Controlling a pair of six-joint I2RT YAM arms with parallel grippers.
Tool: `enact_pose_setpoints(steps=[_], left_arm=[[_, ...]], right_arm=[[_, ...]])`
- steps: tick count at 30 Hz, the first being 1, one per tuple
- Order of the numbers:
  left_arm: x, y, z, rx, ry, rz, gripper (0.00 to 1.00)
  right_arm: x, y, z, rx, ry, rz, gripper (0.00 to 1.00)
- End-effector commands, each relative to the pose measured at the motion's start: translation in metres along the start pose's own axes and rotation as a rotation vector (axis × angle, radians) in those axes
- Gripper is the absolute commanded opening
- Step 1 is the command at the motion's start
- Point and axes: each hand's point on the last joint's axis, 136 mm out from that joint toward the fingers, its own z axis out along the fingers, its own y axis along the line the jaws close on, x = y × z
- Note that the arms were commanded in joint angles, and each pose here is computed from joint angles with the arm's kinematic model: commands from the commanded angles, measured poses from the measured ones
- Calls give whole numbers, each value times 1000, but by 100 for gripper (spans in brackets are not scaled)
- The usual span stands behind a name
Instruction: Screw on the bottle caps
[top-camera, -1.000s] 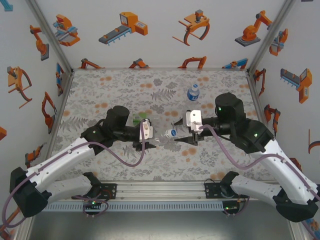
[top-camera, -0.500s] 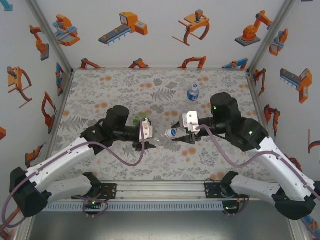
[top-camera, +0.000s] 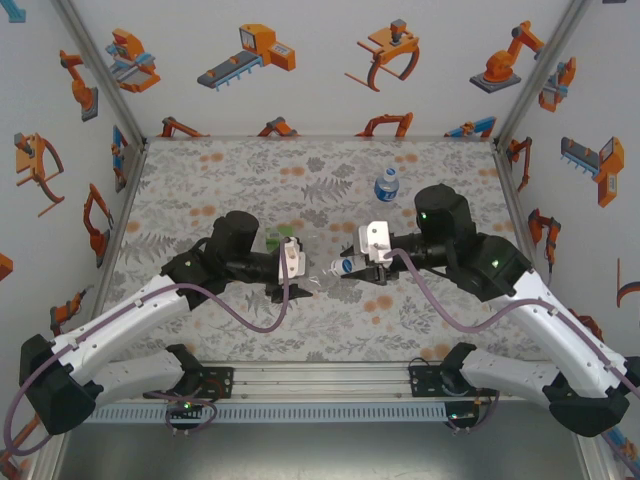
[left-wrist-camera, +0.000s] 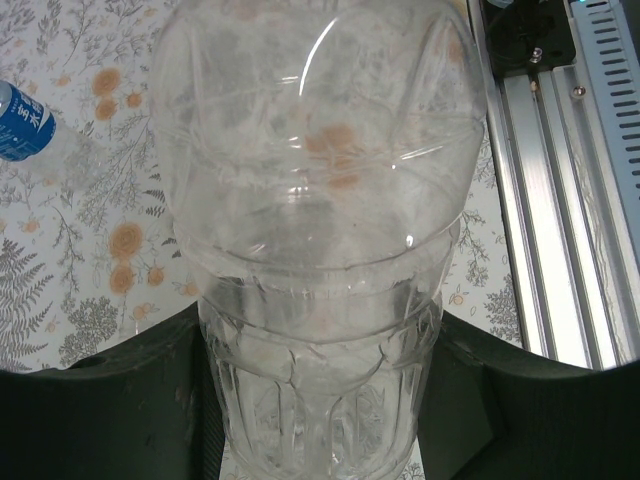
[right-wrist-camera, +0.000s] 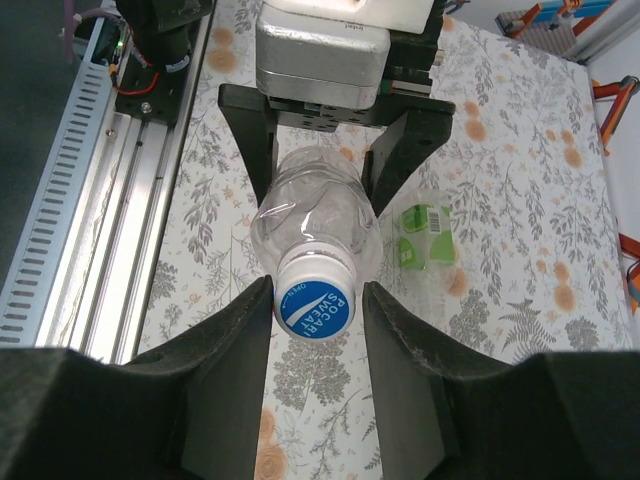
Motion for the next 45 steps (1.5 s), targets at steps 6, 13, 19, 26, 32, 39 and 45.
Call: enact_pose_setpoints(steps=[6, 13, 19, 26, 32, 39, 45], left_arm=[[-17, 1, -5, 7, -47, 14, 0], [-16, 4, -3, -3, -46, 4, 0], [-16, 17, 2, -54, -50, 3, 0], [-10, 30, 11, -89, -30, 13, 0], [-10, 34, 16, -94, -40, 24, 0], [-7, 29, 17, -73, -38, 30, 0], [-5, 26, 16, -66, -32, 31, 0]], right_arm=[[2, -2, 2, 13, 19, -19, 36], [7, -4, 4, 27, 37, 64, 17], [28, -35, 9, 216, 54, 505, 0], [77, -51, 4, 473, 90, 1243, 0], [108, -44, 16, 537, 55, 1722, 0], [129, -40, 9, 647, 140, 1810, 0], [106, -61, -4, 671, 96, 1613, 43]])
